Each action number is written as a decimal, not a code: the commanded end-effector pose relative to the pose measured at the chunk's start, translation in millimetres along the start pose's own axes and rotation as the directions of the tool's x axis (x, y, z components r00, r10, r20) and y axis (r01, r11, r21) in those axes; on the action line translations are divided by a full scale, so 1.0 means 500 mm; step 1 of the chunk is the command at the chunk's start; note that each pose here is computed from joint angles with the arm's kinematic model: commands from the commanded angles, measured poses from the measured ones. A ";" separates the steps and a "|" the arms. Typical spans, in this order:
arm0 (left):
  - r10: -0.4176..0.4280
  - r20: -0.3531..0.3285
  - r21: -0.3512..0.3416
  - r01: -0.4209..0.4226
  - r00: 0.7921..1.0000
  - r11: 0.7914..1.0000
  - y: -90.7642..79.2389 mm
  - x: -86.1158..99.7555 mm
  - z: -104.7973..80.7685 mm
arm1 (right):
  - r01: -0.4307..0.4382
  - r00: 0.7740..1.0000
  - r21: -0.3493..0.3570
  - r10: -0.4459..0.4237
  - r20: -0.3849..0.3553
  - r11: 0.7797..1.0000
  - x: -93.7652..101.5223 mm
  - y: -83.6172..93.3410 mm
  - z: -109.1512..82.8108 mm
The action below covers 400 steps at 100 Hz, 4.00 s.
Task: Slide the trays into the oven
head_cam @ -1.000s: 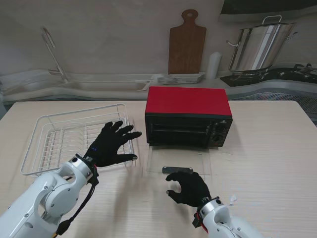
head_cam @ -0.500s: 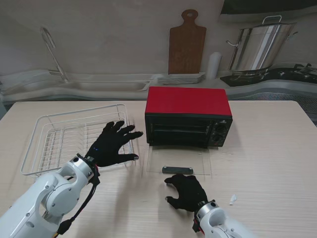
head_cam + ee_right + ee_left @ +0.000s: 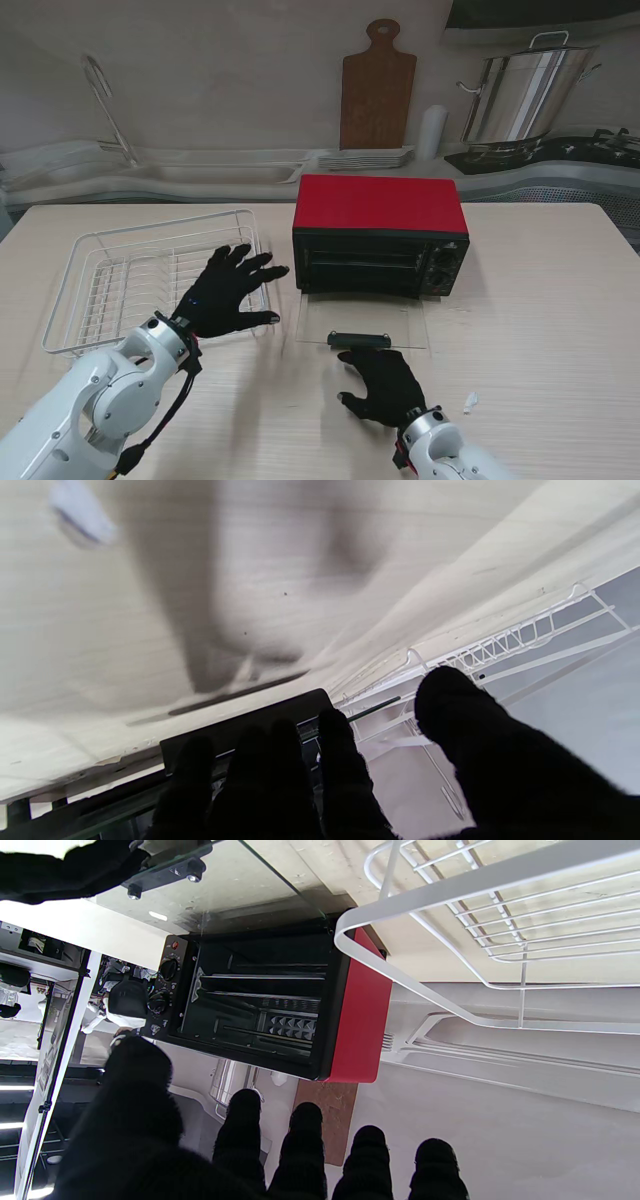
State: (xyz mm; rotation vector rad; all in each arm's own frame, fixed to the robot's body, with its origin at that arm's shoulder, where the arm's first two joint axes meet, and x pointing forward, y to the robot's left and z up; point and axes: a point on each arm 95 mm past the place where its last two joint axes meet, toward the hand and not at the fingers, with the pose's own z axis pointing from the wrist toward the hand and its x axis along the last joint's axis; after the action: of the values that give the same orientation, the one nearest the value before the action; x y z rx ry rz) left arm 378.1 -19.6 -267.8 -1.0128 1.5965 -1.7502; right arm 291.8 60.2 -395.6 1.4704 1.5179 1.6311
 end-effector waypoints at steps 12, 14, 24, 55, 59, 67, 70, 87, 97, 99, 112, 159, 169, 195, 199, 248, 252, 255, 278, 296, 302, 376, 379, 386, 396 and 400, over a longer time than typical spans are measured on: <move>-0.003 -0.004 -0.009 0.003 1.000 1.000 0.002 0.008 -0.002 | -0.022 0.999 -0.049 0.021 -0.026 0.999 0.017 0.026 -0.011; -0.003 -0.004 -0.009 0.003 1.000 1.000 0.002 0.008 -0.002 | -0.023 0.999 -0.054 0.021 -0.028 0.998 0.017 0.029 -0.013; -0.004 -0.004 -0.006 0.004 1.000 1.000 0.001 0.008 -0.001 | -0.026 0.999 -0.083 0.024 -0.035 0.996 0.020 0.041 -0.016; -0.004 -0.005 -0.001 0.004 1.000 1.000 0.001 0.006 -0.002 | -0.026 0.999 -0.172 0.019 -0.038 0.985 0.027 0.077 -0.010; -0.003 -0.004 -0.001 0.003 1.000 1.000 0.001 0.006 -0.002 | -0.023 0.999 -0.180 0.017 -0.033 0.983 0.027 0.082 -0.006; -0.002 -0.002 -0.001 0.002 1.000 1.000 0.001 0.006 -0.003 | -0.019 1.000 -0.198 0.014 -0.024 0.980 0.027 0.093 0.003; -0.002 -0.002 -0.001 0.002 1.000 1.000 0.001 0.006 -0.003 | -0.017 1.000 -0.206 0.013 -0.020 0.978 0.027 0.097 0.007; 0.000 0.001 0.002 0.000 1.000 1.000 0.000 0.005 -0.005 | -0.002 1.000 -0.240 0.001 -0.001 0.971 0.028 0.121 0.031; 0.000 0.003 0.002 0.000 1.000 1.000 0.001 0.005 -0.006 | 0.006 1.000 -0.262 -0.004 0.009 0.965 0.028 0.134 0.046; 0.000 0.003 0.002 0.000 1.000 1.000 0.001 0.005 -0.006 | 0.007 1.000 -0.264 -0.004 0.011 0.964 0.028 0.136 0.049; -0.001 0.006 -0.001 0.001 1.000 1.000 0.002 0.005 -0.007 | 0.021 0.999 -0.276 -0.012 0.033 0.961 0.027 0.152 0.074; -0.002 0.014 -0.005 0.002 1.000 1.000 0.003 0.003 -0.008 | 0.045 0.994 -0.291 -0.013 0.112 0.956 0.026 0.194 0.148; -0.001 0.016 -0.006 0.001 1.000 1.000 0.002 0.002 -0.008 | 0.044 0.993 -0.297 -0.010 0.117 0.954 0.026 0.199 0.156; -0.004 0.020 -0.006 0.004 1.000 1.000 0.003 0.002 -0.010 | 0.037 0.995 -0.318 -0.005 0.099 0.948 0.033 0.210 0.149; -0.006 0.020 -0.006 0.007 1.000 1.000 0.004 0.002 -0.011 | 0.031 0.996 -0.321 -0.002 0.091 0.947 0.035 0.211 0.144; -0.194 0.064 0.074 0.190 0.979 0.979 0.033 0.036 -0.038 | -0.129 0.992 -0.294 0.120 -0.047 0.947 0.059 0.179 0.061; -0.216 0.074 0.079 0.210 0.974 0.975 0.038 0.040 -0.042 | -0.142 0.990 -0.287 0.131 -0.057 0.947 0.059 0.172 0.055; -0.233 0.081 0.083 0.226 0.969 0.971 0.042 0.043 -0.044 | -0.154 0.988 -0.282 0.142 -0.064 0.947 0.059 0.168 0.050; -0.387 0.088 0.140 0.373 0.918 0.917 0.079 0.059 -0.045 | -0.227 0.973 -0.259 0.210 -0.092 0.939 0.049 0.131 0.025; -0.485 0.094 0.123 0.474 0.869 0.872 0.112 0.073 -0.035 | -0.276 0.961 -0.235 0.264 -0.081 0.932 0.032 0.099 0.015; -0.507 0.103 0.113 0.497 0.856 0.861 0.124 0.079 -0.034 | -0.294 0.956 -0.227 0.283 -0.081 0.928 0.026 0.089 0.010; -0.667 0.122 0.142 0.652 0.735 0.745 0.199 0.123 -0.061 | -0.455 0.889 -0.149 0.440 -0.124 0.878 -0.034 0.048 -0.031; -0.663 0.121 0.138 0.649 0.738 0.748 0.198 0.123 -0.061 | -0.459 0.887 -0.151 0.444 -0.124 0.876 -0.036 0.048 -0.030; -0.658 0.119 0.131 0.645 0.743 0.753 0.195 0.124 -0.060 | -0.460 0.887 -0.151 0.445 -0.125 0.875 -0.036 0.049 -0.027; -0.654 0.121 0.135 0.640 0.747 0.756 0.185 0.126 -0.057 | -0.452 0.890 -0.133 0.437 -0.127 0.882 -0.037 0.051 -0.024; -0.650 0.119 0.137 0.636 0.751 0.760 0.182 0.127 -0.057 | -0.450 0.891 -0.130 0.435 -0.129 0.884 -0.037 0.051 -0.022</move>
State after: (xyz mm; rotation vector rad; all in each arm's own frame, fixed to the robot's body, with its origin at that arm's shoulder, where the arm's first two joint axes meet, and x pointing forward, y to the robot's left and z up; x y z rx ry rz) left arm 316.6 -62.3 -347.9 -1.7456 1.0902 -2.0735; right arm 296.8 29.1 -375.7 1.7594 1.0767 2.0559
